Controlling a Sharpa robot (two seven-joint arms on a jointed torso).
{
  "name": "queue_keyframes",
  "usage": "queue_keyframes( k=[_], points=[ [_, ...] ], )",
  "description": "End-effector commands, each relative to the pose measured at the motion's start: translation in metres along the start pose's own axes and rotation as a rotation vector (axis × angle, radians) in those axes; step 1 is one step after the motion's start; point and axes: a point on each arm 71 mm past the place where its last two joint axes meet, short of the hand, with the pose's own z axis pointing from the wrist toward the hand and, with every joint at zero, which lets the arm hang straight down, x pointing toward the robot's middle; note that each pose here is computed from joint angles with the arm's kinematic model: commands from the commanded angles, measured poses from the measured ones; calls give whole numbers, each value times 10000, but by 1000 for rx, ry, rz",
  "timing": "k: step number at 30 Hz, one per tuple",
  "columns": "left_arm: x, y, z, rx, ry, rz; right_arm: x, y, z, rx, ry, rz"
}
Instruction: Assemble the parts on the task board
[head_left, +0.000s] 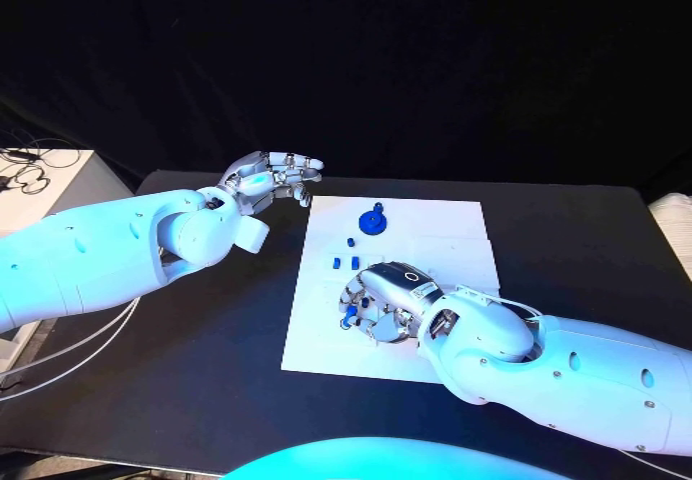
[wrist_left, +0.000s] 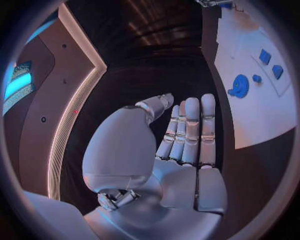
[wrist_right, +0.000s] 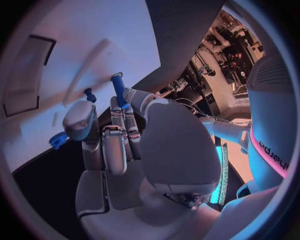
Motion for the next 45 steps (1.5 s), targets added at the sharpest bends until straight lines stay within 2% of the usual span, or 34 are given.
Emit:
queue_keyframes(
  k=[1,15,38,45],
  points=[
    [25,-8,3,7,19,-6,1,15,2,-10,-16,-22],
    [28,-7,4,6,20,-6,60,38,24,-15,-5,-17],
    [22,-8,0,5,18,-5,152,-46,43,15,41,-56],
    [20,-9,-2,6,16,-4,167,-20,46,-26,51,-59]
  ],
)
